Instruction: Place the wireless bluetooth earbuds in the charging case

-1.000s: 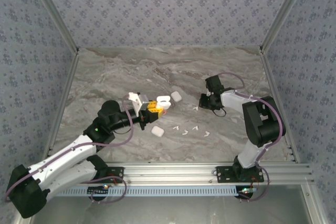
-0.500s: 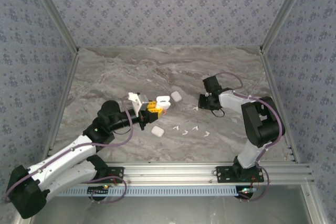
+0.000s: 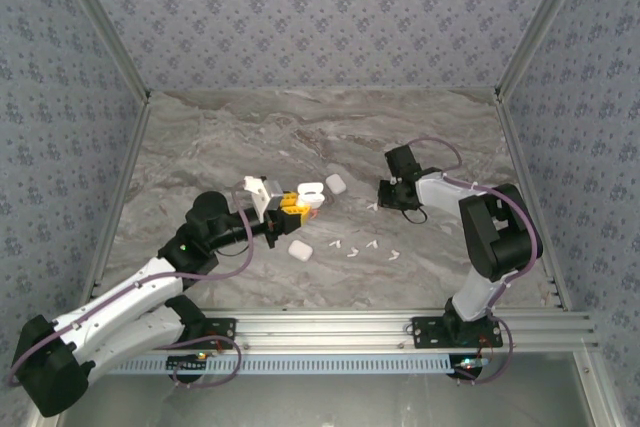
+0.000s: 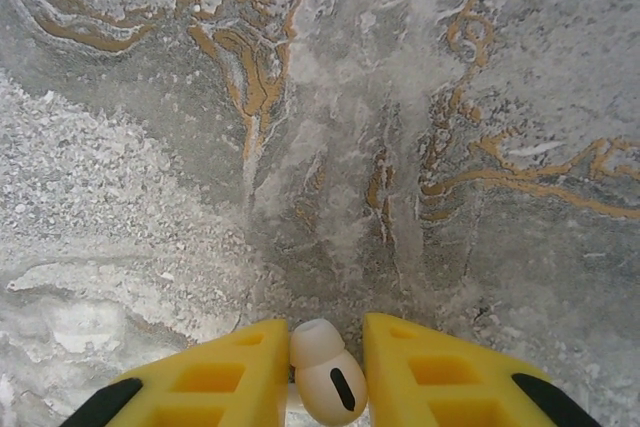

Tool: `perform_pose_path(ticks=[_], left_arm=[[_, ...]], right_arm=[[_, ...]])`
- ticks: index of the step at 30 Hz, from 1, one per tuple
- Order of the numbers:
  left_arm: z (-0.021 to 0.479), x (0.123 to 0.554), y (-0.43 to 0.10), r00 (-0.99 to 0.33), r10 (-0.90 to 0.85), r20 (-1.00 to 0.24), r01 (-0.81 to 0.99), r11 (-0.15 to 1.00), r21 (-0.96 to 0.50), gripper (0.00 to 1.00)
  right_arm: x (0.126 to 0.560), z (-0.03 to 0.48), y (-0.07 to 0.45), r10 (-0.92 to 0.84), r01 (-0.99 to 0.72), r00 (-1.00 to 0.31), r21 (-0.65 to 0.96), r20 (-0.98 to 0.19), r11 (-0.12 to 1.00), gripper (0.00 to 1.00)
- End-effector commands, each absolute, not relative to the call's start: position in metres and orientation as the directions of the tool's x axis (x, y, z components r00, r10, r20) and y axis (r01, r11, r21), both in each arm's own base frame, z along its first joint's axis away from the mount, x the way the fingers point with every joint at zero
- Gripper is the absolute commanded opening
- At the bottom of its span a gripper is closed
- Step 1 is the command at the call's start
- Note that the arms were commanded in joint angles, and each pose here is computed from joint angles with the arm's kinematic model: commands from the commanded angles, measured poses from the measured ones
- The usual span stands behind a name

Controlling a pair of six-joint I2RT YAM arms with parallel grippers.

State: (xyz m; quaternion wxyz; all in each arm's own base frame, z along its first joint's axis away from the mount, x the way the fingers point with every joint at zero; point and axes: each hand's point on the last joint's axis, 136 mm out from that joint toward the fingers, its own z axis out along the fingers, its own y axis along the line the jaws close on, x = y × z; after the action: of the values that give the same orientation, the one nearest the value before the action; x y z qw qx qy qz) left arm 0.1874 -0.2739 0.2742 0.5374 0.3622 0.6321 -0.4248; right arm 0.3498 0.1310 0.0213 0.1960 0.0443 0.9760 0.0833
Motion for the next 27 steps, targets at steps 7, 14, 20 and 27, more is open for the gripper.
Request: perform_pose_path(ticks=[7,14,20,27], left_arm=[[0.292,0.186,-0.273,-0.124,-0.065,-0.990,0.918,0.371,-0.139,0.00],[0.285,0.192,-0.278,-0.174,-0.096,-0.980,0.908,0.369,-0.197,0.00],[0.283,0.193,-0.286,-0.196,-0.083,-0.977,0.915,0.342,-0.213,0.00],[0.283,0.194,-0.297,-0.220,-0.069,-0.973,0.926,0.298,-0.230,0.00]], right_arm=[[0.337,0.062,0.139,0.012,-0.084,-0.876,0.177,-0.483,0.981,0.20],[0.321,0.157,0.160,-0.202,-0.381,-0.682,0.105,-0.703,0.919,0.20],[0.284,0.250,0.184,-0.384,-0.606,-0.340,-0.112,-0.859,0.788,0.21],[0.246,0.308,0.207,-0.524,-0.695,-0.076,-0.332,-0.848,0.638,0.21]])
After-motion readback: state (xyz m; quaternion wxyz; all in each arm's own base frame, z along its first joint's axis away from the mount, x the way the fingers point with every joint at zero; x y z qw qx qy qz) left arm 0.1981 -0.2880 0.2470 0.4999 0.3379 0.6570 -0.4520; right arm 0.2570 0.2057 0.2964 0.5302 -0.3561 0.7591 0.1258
